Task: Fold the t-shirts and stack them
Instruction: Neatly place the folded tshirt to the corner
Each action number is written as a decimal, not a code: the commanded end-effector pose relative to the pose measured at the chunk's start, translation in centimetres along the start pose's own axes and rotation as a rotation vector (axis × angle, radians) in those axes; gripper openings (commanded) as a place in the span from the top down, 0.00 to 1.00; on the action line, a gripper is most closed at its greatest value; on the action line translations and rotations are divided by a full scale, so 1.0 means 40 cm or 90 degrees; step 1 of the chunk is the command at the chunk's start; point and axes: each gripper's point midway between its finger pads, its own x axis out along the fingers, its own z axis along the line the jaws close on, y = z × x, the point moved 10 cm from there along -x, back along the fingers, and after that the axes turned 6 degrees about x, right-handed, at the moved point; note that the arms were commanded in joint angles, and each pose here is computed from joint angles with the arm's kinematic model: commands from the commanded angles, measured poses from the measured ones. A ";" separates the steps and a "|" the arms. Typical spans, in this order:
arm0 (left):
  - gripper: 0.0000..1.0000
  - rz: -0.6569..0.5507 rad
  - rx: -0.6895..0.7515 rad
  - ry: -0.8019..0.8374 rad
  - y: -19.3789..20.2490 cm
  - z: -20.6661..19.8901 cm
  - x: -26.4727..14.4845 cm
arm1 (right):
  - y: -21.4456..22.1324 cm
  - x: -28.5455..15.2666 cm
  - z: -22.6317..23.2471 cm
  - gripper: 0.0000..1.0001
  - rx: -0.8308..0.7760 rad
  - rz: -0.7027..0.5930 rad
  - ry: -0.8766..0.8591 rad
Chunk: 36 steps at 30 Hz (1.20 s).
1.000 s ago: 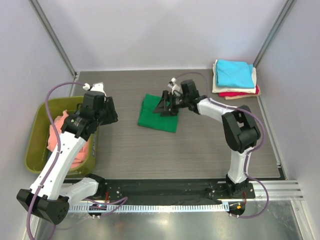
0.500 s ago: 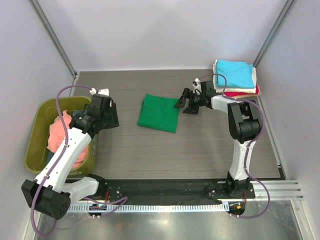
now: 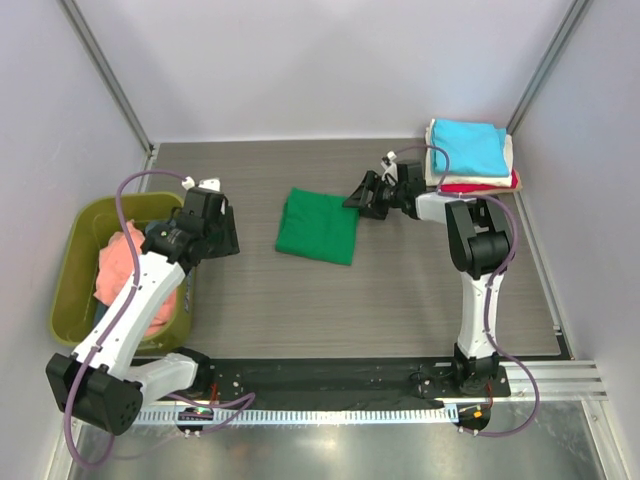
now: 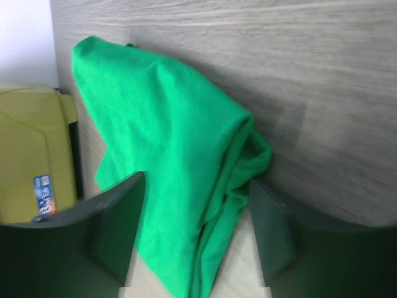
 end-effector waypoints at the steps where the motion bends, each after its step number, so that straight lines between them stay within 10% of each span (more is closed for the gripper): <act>1: 0.52 -0.010 0.005 0.008 -0.006 0.001 0.003 | 0.073 0.054 -0.086 0.35 0.058 0.034 0.044; 12: 0.53 -0.009 0.003 0.013 -0.003 0.001 0.001 | 0.033 0.019 -0.021 0.99 0.036 0.010 -0.012; 36: 0.53 0.001 0.006 0.036 0.001 -0.008 0.011 | -0.226 -0.459 0.254 0.99 -0.415 -0.288 0.345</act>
